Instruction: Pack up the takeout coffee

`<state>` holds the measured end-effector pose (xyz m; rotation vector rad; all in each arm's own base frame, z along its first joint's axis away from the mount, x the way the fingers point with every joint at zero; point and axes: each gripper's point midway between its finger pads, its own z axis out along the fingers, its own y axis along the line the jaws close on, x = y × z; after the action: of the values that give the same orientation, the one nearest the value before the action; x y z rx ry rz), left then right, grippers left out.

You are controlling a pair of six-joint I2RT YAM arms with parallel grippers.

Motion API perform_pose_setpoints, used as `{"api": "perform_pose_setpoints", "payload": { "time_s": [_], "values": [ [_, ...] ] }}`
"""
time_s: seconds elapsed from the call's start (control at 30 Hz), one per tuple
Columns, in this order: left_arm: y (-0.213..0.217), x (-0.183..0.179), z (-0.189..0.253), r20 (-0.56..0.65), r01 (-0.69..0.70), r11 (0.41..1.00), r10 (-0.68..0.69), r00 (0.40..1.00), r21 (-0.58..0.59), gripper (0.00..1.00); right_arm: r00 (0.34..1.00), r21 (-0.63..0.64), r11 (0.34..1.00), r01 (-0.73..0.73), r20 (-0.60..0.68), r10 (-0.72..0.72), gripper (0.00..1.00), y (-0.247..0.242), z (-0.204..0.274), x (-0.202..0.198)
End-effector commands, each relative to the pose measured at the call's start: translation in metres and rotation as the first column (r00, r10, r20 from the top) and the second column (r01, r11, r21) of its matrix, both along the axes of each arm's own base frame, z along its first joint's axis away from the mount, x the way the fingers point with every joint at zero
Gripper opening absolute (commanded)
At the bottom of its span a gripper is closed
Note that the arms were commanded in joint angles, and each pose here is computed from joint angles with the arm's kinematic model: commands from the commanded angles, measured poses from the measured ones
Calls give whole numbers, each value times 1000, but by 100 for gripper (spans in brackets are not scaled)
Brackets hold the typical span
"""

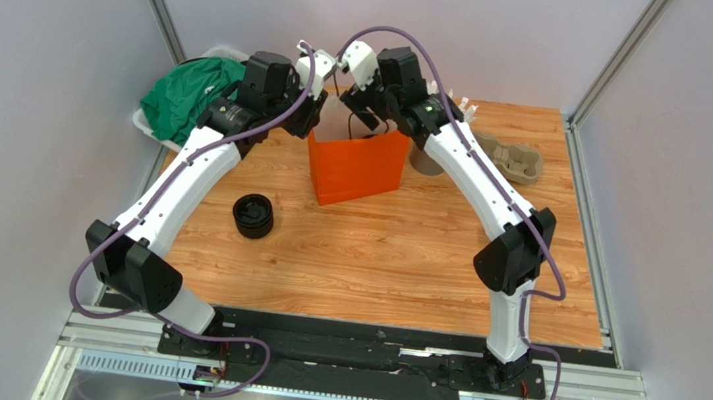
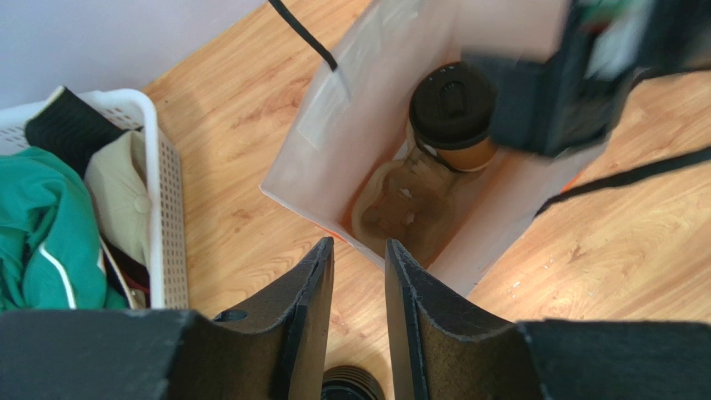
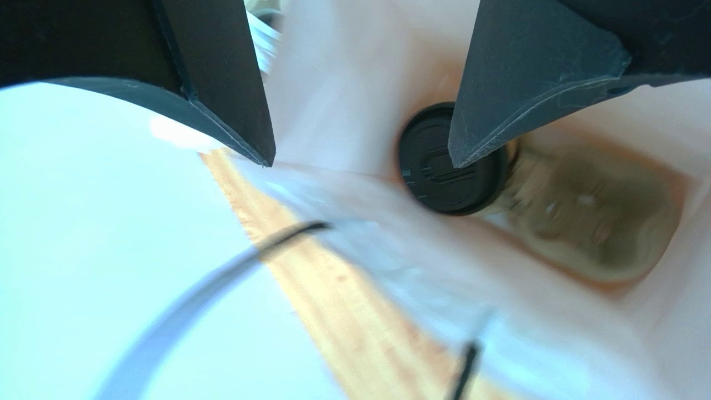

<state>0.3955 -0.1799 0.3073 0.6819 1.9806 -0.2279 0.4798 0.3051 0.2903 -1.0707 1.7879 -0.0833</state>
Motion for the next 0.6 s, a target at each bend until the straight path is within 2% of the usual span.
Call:
{"api": "perform_pose_setpoints", "payload": {
  "time_s": [0.0, 0.1, 0.17, 0.3, 0.4, 0.57],
  "values": [
    [-3, -11, 17, 39, 19, 998, -16, 999, -58, 48, 968, 222, 973, 66, 223, -117, 83, -22, 117, -12],
    [-3, -16, 18, 53, 23, 997, -19, 998, -68, 60, 951, 286, 955, 75, 268, -154, 89, -36, 151, -26],
    [-1, -19, 22, 67, 21, 997, -16, 998, -75, 62, 941, 320, 945, 64, 296, -164, 90, -47, 174, -41],
    [0, -26, 30, 86, 29, 996, -21, 996, -89, 66, 941, 327, 944, 44, 304, -149, 95, -63, 185, -66],
    [0, -30, 40, 112, 41, 994, -30, 993, -103, 70, 957, 322, 945, -50, 286, -47, 96, -62, 183, -95],
    [-2, -46, 58, 150, 94, 987, -74, 986, -131, 82, 971, 283, 933, -225, 146, 190, 96, -46, 127, -139]
  ]
}}
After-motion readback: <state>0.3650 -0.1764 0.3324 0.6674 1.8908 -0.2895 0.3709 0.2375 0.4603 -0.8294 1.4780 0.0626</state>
